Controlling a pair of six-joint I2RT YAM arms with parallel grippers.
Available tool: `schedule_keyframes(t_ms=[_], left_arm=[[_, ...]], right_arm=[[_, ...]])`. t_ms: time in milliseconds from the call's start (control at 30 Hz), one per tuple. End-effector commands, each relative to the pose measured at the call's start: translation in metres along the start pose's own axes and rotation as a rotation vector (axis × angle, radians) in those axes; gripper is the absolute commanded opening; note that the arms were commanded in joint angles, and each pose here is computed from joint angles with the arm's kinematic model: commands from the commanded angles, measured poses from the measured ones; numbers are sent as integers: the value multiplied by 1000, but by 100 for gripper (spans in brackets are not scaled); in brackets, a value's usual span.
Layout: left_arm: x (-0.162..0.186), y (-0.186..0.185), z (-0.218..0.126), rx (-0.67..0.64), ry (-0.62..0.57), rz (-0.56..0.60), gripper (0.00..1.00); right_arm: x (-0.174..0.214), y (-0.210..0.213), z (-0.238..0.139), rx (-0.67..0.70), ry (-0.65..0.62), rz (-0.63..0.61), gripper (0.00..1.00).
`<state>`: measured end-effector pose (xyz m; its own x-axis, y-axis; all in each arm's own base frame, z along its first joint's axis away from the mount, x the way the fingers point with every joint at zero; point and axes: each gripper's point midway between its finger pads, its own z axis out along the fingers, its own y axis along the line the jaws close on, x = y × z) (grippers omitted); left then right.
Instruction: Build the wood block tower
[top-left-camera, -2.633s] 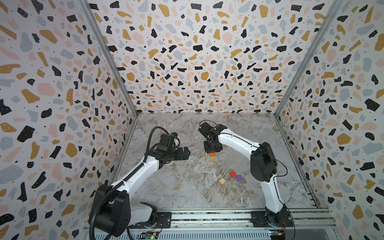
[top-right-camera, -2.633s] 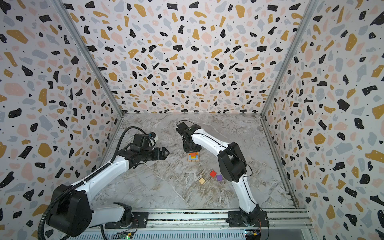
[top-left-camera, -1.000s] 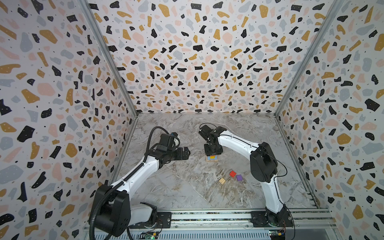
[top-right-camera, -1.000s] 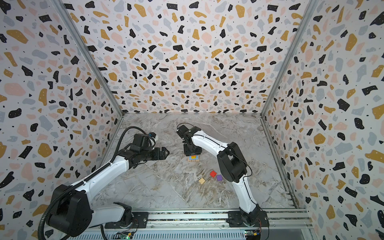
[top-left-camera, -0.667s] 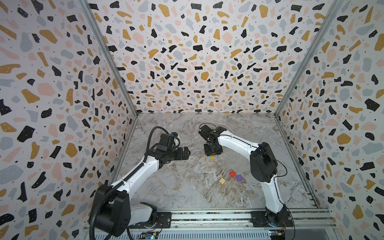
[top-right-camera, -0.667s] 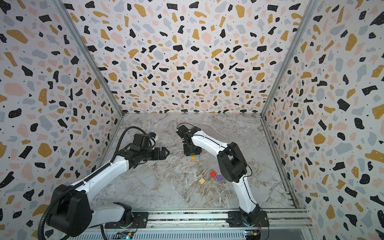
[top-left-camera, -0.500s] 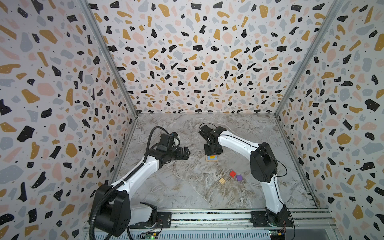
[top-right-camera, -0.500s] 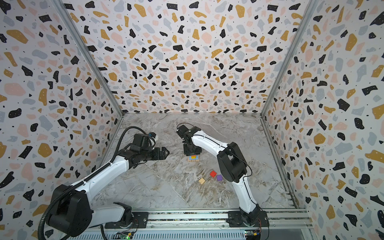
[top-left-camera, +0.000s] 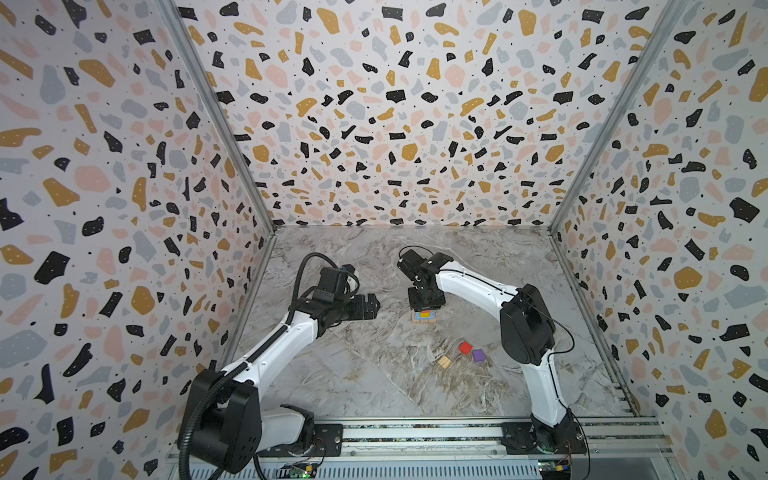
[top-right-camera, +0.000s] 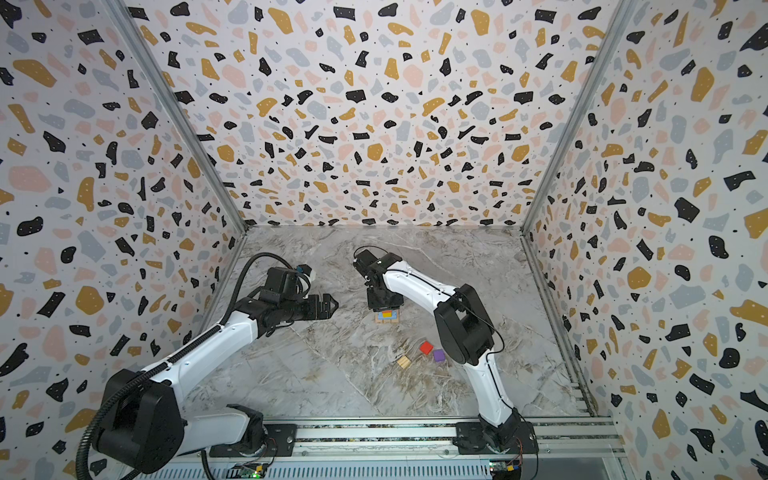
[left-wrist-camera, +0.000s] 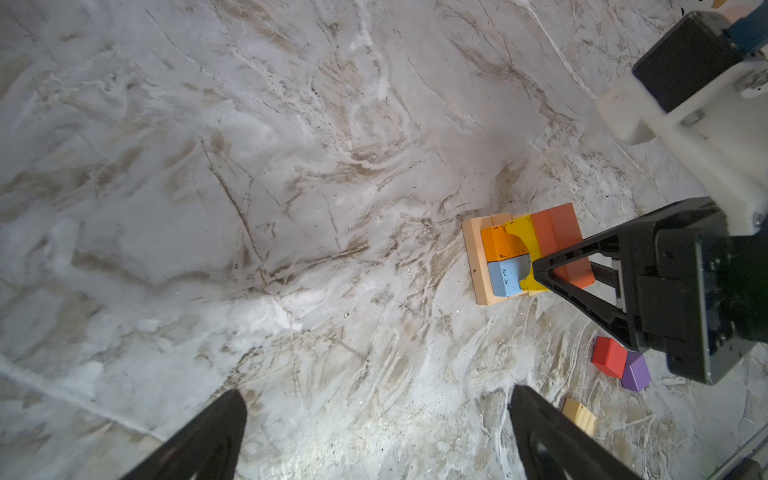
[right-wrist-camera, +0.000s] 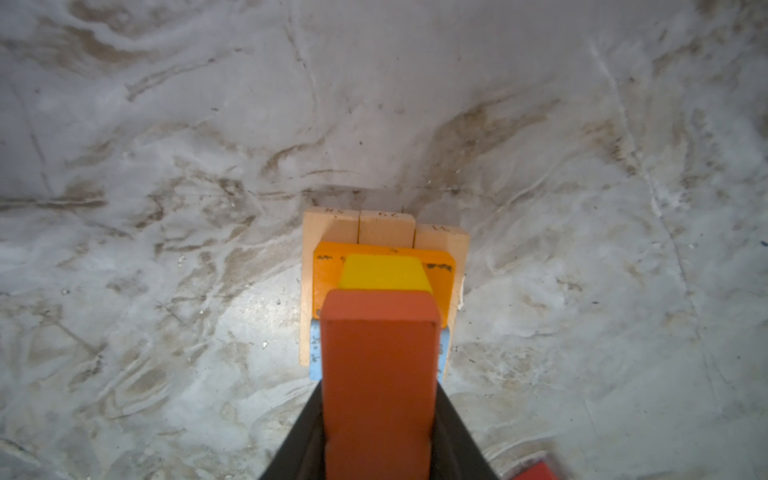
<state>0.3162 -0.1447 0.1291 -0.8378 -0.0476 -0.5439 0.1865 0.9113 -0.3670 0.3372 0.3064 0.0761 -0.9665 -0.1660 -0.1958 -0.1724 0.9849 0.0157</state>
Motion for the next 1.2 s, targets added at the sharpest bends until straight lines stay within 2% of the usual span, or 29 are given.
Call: schedule_keyframes(t_ms=[0, 267, 433, 633, 900, 1167], left_arm=[[-6, -4, -2, 22, -29, 23, 100], [-5, -3, -2, 19, -28, 21, 100], [-6, -2, -2, 18, -29, 20, 100], [-6, -1, -1, 14, -28, 18, 100], [-5, 0, -1, 12, -26, 16, 100], [-5, 0, -1, 12, -25, 14, 100]], right_arm=[[-2, -1, -22, -8, -34, 10, 41], [-3, -2, -28, -8, -44, 4, 56], [-5, -4, -38, -4, -63, -1, 71], [-4, -6, -49, 1, -81, -20, 81], [-17, -3, -45, 4, -86, -32, 81], [-31, 2, -35, -9, -76, -29, 73]])
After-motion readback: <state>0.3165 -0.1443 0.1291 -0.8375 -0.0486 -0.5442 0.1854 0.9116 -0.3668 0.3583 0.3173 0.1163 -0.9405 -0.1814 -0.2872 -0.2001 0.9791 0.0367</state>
